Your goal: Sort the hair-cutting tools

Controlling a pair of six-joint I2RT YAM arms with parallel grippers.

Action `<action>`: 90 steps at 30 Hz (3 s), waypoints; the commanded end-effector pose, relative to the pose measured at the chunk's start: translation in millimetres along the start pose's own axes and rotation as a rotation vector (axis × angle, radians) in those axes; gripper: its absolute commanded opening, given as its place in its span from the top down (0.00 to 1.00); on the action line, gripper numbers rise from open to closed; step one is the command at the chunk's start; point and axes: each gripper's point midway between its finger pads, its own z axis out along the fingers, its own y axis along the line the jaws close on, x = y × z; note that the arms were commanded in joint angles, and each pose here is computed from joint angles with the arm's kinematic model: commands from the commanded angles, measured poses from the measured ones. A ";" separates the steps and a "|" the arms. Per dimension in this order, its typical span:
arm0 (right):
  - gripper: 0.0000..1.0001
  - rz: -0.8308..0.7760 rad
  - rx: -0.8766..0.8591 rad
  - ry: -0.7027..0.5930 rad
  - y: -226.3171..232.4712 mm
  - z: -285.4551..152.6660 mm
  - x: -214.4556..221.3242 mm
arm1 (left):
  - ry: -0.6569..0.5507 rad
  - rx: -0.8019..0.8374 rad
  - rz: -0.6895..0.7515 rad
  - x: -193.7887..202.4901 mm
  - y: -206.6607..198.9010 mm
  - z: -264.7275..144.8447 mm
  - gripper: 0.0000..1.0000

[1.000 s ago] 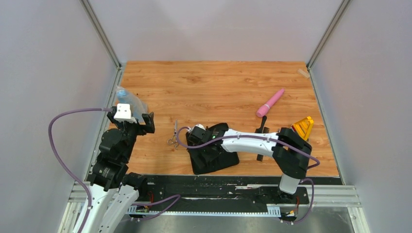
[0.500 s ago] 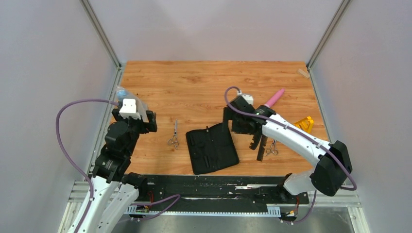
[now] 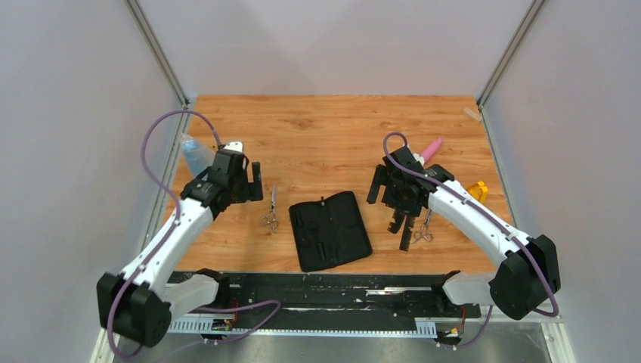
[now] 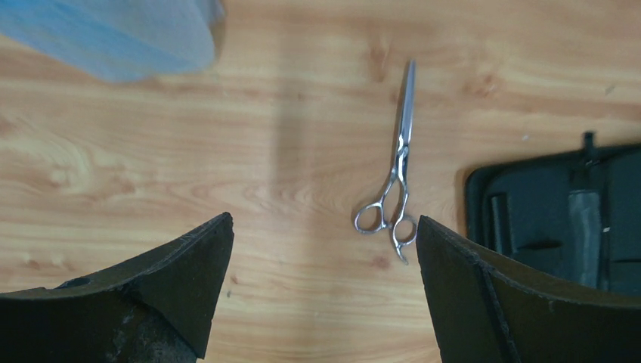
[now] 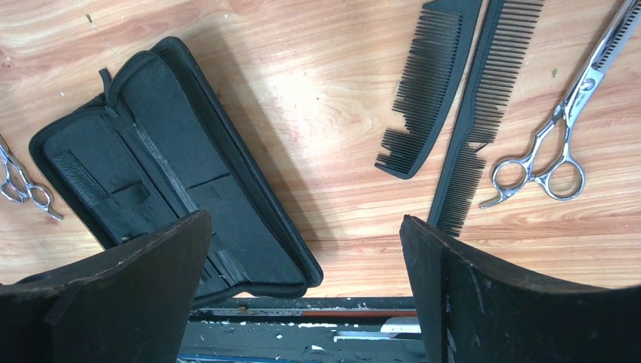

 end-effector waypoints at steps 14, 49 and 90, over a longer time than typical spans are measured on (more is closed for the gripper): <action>0.00 -0.060 -0.100 0.005 11.3 3.8 4.8 | 0.470 -0.027 -0.018 79.7 -47.9 87.5 0.21; 0.00 -0.084 -0.212 -0.036 36.2 -12.6 -9.7 | 0.532 -0.017 -0.045 106.1 -73.4 115.0 0.85; 0.03 -0.243 -0.504 0.012 123.4 -10.2 33.2 | 0.502 -0.066 -0.119 93.3 -68.9 100.7 0.38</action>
